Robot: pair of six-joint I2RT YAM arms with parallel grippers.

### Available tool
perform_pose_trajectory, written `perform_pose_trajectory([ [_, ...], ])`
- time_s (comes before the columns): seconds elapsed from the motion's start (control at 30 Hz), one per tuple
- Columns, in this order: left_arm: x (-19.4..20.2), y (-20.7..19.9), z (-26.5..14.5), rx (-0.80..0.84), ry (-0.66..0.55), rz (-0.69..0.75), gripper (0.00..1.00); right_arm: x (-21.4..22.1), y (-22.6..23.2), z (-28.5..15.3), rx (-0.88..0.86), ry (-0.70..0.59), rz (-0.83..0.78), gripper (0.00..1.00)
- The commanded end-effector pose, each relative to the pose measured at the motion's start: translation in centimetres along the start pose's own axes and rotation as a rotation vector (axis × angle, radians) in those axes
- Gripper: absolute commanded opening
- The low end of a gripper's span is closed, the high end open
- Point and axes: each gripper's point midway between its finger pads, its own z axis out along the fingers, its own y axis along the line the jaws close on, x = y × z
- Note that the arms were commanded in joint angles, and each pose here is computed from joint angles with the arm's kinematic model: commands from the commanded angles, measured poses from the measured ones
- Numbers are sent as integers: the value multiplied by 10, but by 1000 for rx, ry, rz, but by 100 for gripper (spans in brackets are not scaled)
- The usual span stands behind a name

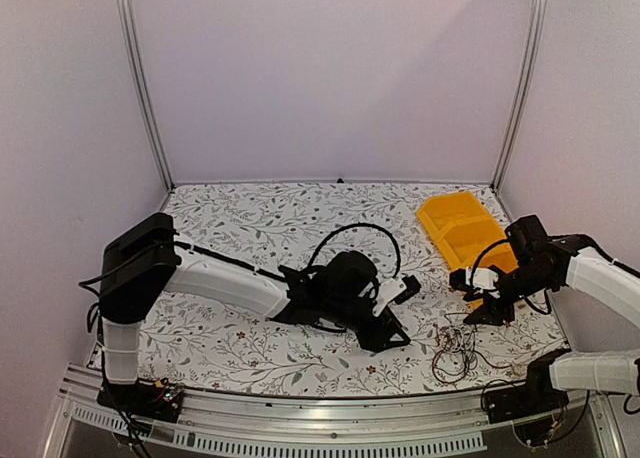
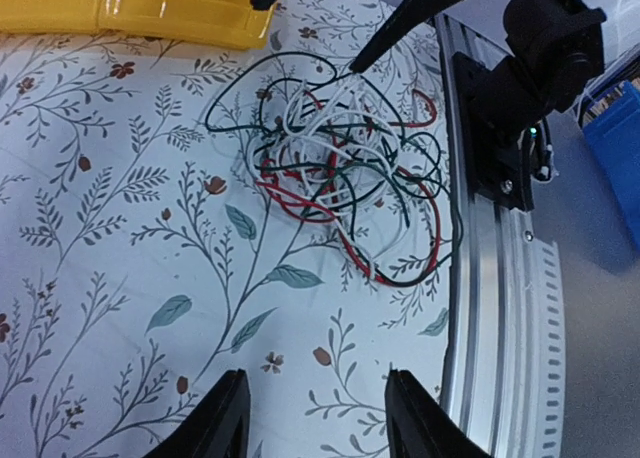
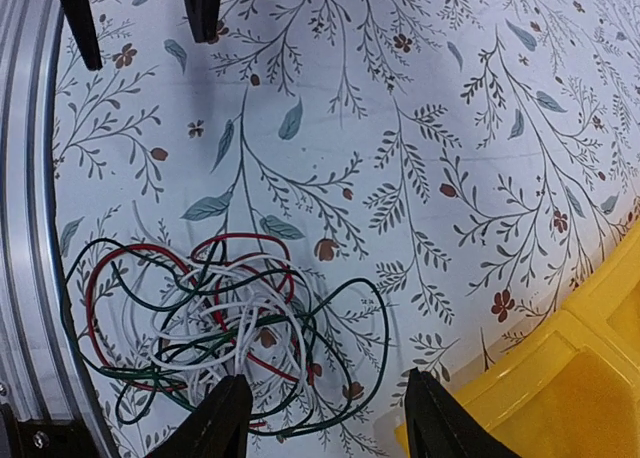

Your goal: Untangle the cables

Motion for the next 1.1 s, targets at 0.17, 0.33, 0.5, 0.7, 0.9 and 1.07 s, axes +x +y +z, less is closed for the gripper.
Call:
perform_pose_trajectory([
  [0.17,2,-41,12,115,1,204,45,-8,14,12,-45,10,-46,56],
  [0.33,3,-62,15,168,4,339,45,-13,8,6,-29,16,-38,54],
  [0.5,-3,-67,23,156,14,453,46,-16,7,-3,-10,22,-42,53],
  [0.7,-8,-54,27,117,-22,422,46,-27,18,-14,-42,5,-62,51],
  [0.9,-14,-19,-5,86,-148,242,46,-25,48,-7,-101,45,-159,48],
  [1.07,-18,12,-37,7,-254,117,47,-17,67,9,-172,119,-243,53],
])
